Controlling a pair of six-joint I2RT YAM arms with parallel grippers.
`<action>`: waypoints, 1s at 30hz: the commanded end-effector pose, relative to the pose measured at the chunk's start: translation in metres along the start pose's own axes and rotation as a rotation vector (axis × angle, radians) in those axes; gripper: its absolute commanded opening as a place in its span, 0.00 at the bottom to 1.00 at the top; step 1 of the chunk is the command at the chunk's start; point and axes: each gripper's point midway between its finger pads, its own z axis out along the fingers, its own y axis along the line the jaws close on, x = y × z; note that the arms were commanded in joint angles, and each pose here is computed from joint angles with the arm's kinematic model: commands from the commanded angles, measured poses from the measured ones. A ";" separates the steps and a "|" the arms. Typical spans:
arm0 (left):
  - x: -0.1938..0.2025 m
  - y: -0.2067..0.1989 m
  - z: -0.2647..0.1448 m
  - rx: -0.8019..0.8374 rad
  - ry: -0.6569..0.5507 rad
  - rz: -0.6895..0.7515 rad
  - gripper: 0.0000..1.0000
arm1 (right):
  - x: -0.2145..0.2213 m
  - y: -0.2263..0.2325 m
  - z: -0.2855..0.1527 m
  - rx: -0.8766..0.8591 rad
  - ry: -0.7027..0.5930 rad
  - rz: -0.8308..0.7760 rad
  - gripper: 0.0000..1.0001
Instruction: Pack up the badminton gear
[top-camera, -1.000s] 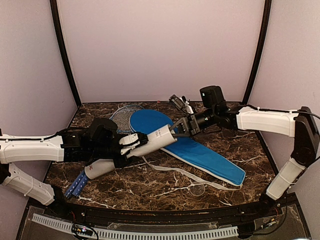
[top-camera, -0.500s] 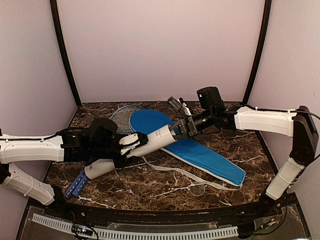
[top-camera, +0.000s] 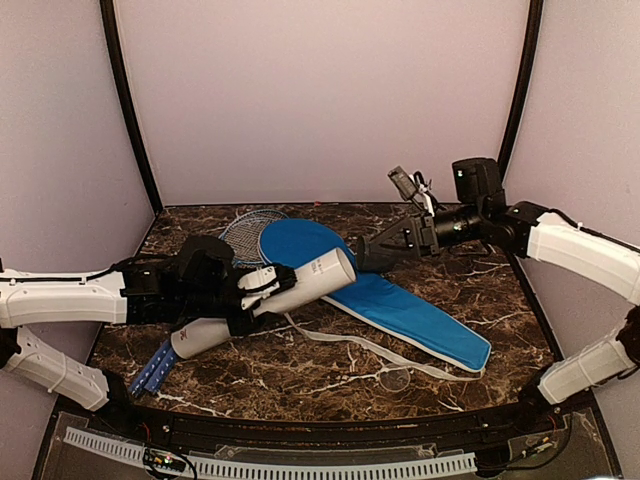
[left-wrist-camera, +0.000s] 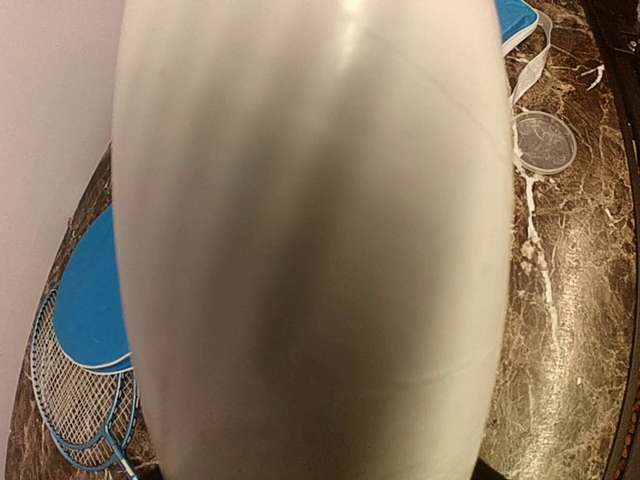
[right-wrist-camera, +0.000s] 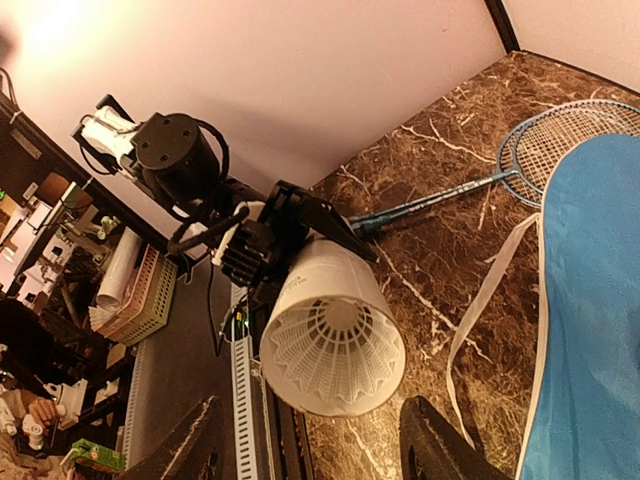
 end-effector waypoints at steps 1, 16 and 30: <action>-0.004 -0.004 0.000 0.016 -0.022 0.008 0.58 | 0.023 -0.020 -0.004 0.123 0.030 0.063 0.61; 0.006 -0.032 0.019 0.128 0.014 -0.021 0.58 | 0.183 -0.071 -0.032 0.608 0.167 0.434 0.46; 0.006 -0.035 0.021 0.138 0.017 -0.026 0.58 | 0.246 -0.063 -0.024 0.741 0.245 0.569 0.38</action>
